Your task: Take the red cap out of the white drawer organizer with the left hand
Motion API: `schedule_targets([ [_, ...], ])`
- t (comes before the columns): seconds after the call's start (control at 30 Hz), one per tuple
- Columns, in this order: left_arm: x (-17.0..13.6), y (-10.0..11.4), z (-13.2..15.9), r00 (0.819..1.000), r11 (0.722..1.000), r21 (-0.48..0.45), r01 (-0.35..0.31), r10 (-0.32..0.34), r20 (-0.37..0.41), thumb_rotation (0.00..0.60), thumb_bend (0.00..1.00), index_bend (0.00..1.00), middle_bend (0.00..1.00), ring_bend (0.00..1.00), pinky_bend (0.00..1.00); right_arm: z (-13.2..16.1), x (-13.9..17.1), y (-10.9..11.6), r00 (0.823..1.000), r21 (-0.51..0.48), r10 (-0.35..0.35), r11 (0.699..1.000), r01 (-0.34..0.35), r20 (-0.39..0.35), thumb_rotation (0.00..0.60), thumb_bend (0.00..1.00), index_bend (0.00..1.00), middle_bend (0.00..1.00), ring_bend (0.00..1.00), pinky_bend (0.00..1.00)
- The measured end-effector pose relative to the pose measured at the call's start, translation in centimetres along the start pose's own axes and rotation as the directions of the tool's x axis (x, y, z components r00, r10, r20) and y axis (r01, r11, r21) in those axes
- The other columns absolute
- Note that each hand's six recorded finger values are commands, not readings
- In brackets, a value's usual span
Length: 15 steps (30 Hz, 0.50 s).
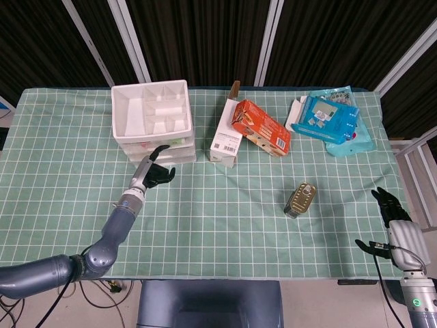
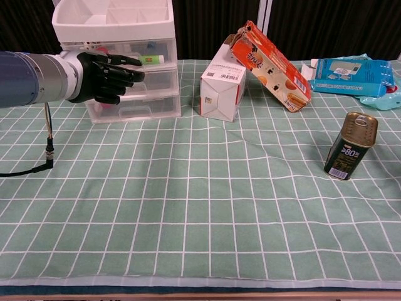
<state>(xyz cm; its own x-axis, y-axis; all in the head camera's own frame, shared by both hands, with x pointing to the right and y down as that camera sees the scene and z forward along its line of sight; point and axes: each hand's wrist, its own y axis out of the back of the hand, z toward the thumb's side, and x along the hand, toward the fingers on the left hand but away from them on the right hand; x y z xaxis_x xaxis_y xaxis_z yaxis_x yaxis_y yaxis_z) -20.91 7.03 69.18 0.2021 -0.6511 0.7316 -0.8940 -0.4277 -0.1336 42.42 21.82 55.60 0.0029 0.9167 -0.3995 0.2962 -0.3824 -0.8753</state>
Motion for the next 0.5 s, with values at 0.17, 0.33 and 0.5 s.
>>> schedule_targets([
  [0.17,-0.4,0.0,-0.3,1.000,1.000,0.002,0.004,-0.004,-0.003,0.600,0.46,0.14,1.00,0.98,1.00,0.0,0.0,0.0,1.000,0.001,-0.001,1.000,0.001,-0.001,0.600,0.07,0.00,0.00,0.00,0.22],
  [0.33,-0.9,0.1,-0.8,1.000,1.000,0.005,0.009,-0.009,-0.009,0.600,0.46,0.14,1.00,0.98,1.00,0.0,0.1,0.1,1.000,0.001,-0.003,1.000,0.003,-0.002,0.600,0.07,0.00,0.00,0.00,0.22],
  [0.5,-1.7,0.1,-1.4,1.000,1.000,0.005,0.017,-0.016,-0.016,0.600,0.46,0.15,1.00,0.98,1.00,0.1,0.1,0.1,1.000,0.003,-0.005,1.000,0.005,-0.002,0.600,0.07,0.00,0.00,0.00,0.22],
])
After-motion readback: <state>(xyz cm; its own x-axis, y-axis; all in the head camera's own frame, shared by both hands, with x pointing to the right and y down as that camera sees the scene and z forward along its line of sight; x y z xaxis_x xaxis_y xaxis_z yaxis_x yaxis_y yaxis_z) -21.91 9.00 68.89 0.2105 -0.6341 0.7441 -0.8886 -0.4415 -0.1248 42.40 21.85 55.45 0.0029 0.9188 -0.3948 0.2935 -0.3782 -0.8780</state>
